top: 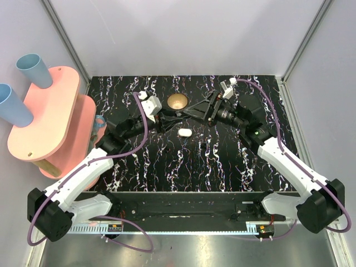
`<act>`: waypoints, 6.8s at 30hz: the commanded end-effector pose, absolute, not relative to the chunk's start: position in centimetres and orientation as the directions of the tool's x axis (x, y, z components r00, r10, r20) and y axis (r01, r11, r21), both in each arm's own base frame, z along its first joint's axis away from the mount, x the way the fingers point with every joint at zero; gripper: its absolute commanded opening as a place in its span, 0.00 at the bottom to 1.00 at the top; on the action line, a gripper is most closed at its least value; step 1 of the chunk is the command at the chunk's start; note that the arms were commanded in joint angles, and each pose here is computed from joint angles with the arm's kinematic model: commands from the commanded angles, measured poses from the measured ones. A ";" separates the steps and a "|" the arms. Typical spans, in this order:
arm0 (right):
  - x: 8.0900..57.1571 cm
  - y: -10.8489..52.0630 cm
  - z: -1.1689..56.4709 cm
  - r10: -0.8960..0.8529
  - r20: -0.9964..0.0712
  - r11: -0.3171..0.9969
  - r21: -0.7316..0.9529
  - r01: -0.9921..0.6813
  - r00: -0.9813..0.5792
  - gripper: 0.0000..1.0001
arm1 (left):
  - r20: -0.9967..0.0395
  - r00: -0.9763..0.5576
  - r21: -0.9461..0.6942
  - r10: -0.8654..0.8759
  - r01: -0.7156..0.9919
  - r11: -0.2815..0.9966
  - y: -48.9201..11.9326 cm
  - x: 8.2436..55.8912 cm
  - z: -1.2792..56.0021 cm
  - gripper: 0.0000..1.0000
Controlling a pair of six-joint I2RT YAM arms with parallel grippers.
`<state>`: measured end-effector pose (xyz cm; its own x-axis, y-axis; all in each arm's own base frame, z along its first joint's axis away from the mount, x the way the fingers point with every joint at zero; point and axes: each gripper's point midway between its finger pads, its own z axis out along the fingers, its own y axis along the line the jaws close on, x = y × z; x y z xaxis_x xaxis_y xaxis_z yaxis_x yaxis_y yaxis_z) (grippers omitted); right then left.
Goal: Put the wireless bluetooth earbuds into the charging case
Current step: Pass from the left arm to the right, then pass from the right arm to the left
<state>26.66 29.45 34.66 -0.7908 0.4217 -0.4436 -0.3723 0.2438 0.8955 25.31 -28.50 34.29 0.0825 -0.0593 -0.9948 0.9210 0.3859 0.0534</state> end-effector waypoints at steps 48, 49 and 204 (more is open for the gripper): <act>25.5 30.1 38.4 0.443 -0.344 -0.009 0.922 -0.388 -0.828 0.41 | -0.977 0.171 0.113 -0.124 0.920 0.375 -28.4 23.9 36.9 0.00; 25.5 30.2 38.5 0.443 -0.342 -0.011 0.922 -0.386 -0.829 0.38 | -0.977 0.171 0.113 -0.124 0.920 0.375 -28.3 23.8 36.9 0.00; 25.3 27.8 38.7 0.422 -0.658 0.284 0.749 -0.599 -0.623 0.81 | -0.902 0.104 -0.024 -0.419 0.957 0.290 -30.1 23.3 38.9 0.00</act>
